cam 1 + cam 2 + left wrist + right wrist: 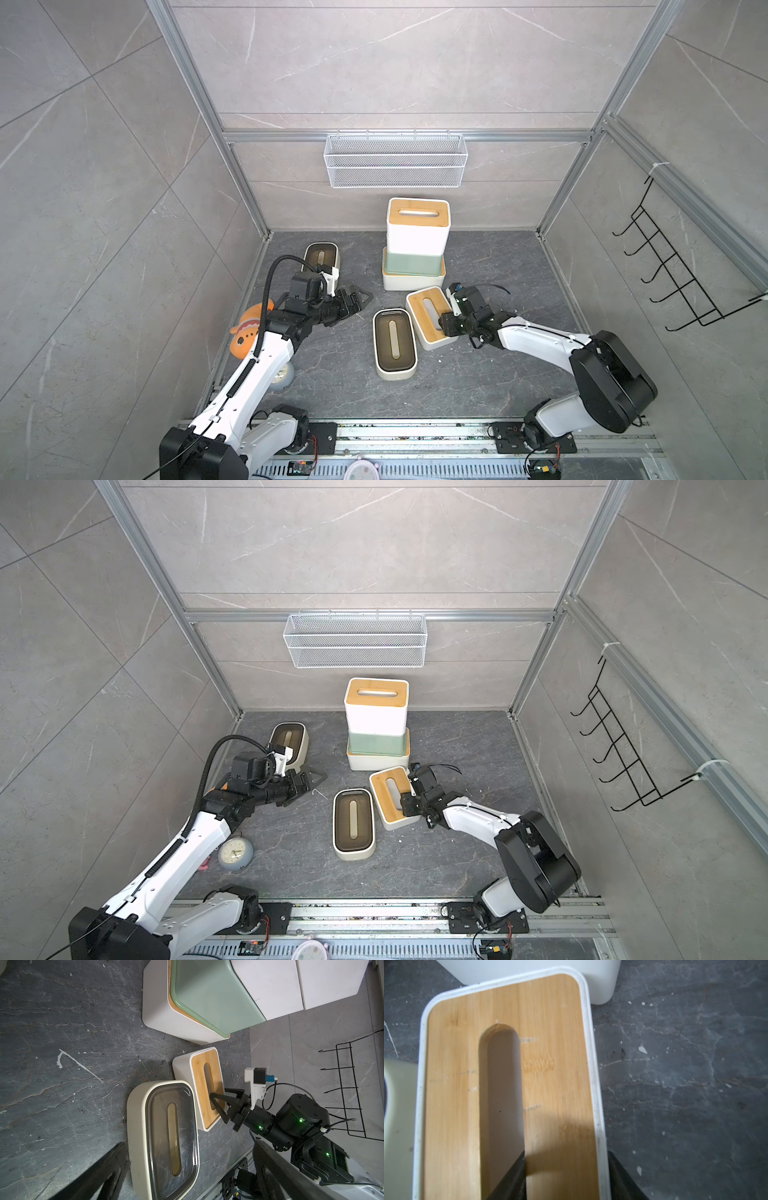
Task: Stack the tissue boxes
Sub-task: Pick up the tissue box from the center of the board.
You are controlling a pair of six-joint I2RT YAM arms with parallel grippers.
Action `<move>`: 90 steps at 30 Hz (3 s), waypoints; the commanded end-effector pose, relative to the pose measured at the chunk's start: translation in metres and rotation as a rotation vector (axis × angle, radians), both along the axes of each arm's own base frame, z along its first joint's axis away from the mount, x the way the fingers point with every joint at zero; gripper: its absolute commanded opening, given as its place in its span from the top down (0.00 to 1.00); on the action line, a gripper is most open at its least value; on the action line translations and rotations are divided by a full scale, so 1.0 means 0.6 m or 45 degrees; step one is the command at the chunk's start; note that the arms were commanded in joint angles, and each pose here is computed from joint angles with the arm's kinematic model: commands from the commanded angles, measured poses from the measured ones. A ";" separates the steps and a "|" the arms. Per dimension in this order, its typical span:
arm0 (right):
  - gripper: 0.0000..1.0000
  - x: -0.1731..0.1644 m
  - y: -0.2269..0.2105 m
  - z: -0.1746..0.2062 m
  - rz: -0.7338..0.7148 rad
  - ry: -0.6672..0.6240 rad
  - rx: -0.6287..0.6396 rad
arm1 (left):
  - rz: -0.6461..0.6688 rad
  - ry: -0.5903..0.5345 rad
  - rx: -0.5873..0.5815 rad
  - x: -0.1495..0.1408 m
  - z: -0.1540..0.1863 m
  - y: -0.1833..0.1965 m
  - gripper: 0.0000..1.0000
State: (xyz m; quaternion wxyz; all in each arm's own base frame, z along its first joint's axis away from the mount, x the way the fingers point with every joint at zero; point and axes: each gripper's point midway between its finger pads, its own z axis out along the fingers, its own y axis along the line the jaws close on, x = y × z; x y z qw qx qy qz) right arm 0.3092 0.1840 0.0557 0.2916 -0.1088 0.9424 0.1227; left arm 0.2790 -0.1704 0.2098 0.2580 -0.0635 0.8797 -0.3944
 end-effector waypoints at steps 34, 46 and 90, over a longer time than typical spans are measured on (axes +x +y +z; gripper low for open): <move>0.58 -0.088 0.055 0.244 0.443 -0.619 0.294 | -0.609 0.021 -0.087 0.000 0.073 -0.145 0.01; 0.58 -0.097 0.053 0.251 0.453 -0.664 0.297 | -0.788 0.075 -0.075 -0.024 0.076 -0.193 0.11; 0.58 -0.103 0.053 0.257 0.457 -0.676 0.310 | -0.915 0.225 -0.139 -0.048 0.068 -0.244 0.39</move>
